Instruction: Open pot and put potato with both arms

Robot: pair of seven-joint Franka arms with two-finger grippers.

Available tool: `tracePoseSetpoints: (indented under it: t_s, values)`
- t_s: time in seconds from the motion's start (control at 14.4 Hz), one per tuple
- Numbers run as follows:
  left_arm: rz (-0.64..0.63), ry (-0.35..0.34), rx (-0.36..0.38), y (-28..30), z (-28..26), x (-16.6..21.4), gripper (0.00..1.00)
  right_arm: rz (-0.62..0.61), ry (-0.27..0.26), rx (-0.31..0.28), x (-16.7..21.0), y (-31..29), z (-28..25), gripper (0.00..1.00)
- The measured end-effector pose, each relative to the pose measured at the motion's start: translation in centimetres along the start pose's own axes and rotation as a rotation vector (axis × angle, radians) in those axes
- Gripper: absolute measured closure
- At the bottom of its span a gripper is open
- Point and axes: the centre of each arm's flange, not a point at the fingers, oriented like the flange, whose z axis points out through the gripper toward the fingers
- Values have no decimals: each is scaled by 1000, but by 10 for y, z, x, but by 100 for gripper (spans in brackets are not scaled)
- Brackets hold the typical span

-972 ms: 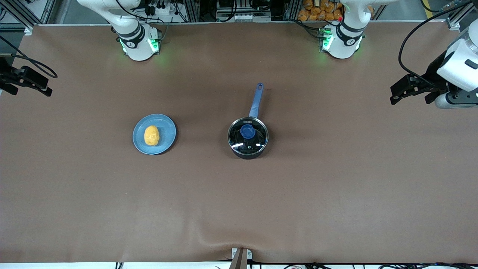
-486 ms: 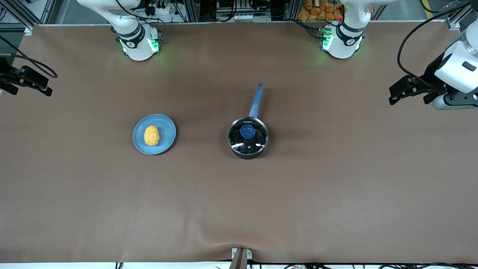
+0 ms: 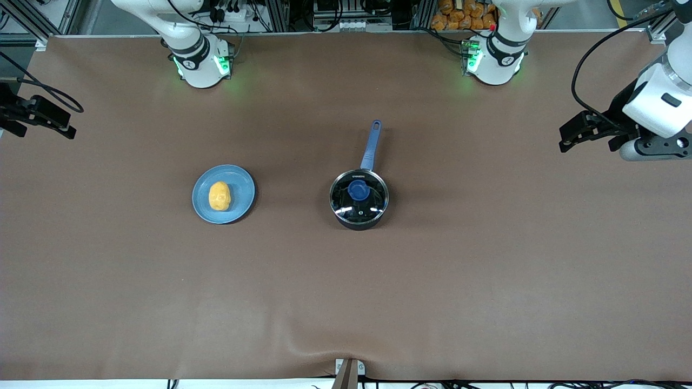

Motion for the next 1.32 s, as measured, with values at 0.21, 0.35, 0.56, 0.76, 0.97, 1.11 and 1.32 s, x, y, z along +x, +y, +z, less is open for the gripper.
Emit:
tracePoseSetpoints:
  t_s: [0.21, 0.35, 0.56, 0.76, 0.97, 1.11, 1.32]
  values:
    - [3, -3, -8, 3, 1, 0, 0, 0, -1, 0, 0, 0, 0, 0]
    - [-23, -17, -63, 12, 5, 1, 0, 0, -1, 0, 0, 0, 0, 0]
    - [-97, -27, -98, 63, 24, 4, 0, 0, -3, 0, 0, 0, 1, 0]
    - [-164, -54, -109, 144, 59, -1, 0, 1, -5, 0, 0, 0, 2, 0]
    - [-232, -91, -114, 197, 116, 5, 0, 1, -6, 0, 0, 0, 3, 0]
    - [-281, -111, -119, 224, 155, 11, 0, 1, -6, 0, 0, 1, 3, 0]
    - [-356, -148, -120, 269, 213, 13, 0, 1, -7, 0, 0, 1, 3, 0]
